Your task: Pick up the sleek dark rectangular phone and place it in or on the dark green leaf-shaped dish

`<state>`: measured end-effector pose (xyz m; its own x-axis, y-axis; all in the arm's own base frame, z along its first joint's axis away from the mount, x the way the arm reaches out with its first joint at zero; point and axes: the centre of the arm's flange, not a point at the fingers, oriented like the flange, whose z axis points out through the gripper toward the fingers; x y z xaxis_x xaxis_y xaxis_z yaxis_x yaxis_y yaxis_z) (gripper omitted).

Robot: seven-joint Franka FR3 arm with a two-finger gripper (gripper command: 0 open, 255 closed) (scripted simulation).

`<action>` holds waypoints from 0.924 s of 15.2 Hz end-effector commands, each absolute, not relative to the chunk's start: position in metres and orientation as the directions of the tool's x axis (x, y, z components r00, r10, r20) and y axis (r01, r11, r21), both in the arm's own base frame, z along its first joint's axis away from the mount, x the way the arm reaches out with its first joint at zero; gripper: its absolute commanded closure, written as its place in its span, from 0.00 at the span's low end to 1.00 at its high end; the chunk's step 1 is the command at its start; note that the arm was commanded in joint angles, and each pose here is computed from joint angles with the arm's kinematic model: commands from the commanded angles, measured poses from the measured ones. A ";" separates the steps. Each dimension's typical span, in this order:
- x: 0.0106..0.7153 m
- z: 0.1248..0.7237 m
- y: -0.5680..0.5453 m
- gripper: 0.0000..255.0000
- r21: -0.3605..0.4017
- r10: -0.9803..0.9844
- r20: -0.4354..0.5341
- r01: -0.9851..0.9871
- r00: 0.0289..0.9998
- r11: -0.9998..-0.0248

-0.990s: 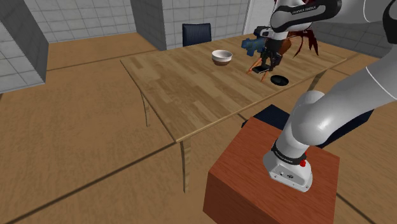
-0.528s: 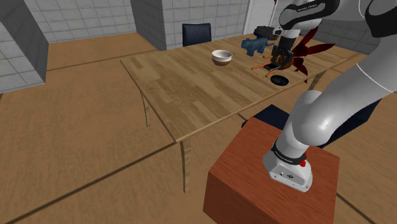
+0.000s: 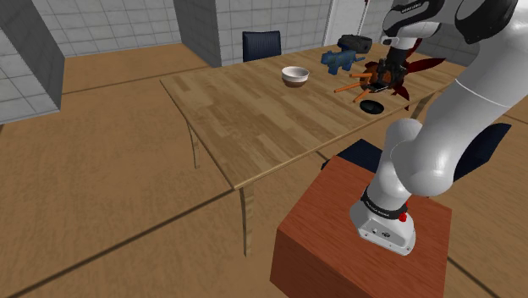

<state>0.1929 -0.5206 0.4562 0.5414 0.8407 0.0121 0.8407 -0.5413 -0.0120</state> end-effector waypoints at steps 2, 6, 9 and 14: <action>0.192 0.441 -0.523 1.00 -0.012 0.841 0.011 0.841 0.540 -0.540; 0.192 0.420 -0.523 1.00 -0.012 0.841 0.011 0.841 0.540 -0.540; 0.192 0.404 -0.523 1.00 -0.012 0.841 0.011 0.841 0.540 -0.540; 0.192 0.385 -0.523 1.00 -0.012 0.841 0.011 0.842 0.540 -0.540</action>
<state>0.1915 -0.5230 0.3867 0.5404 0.8414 0.0108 0.8414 -0.5403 -0.0122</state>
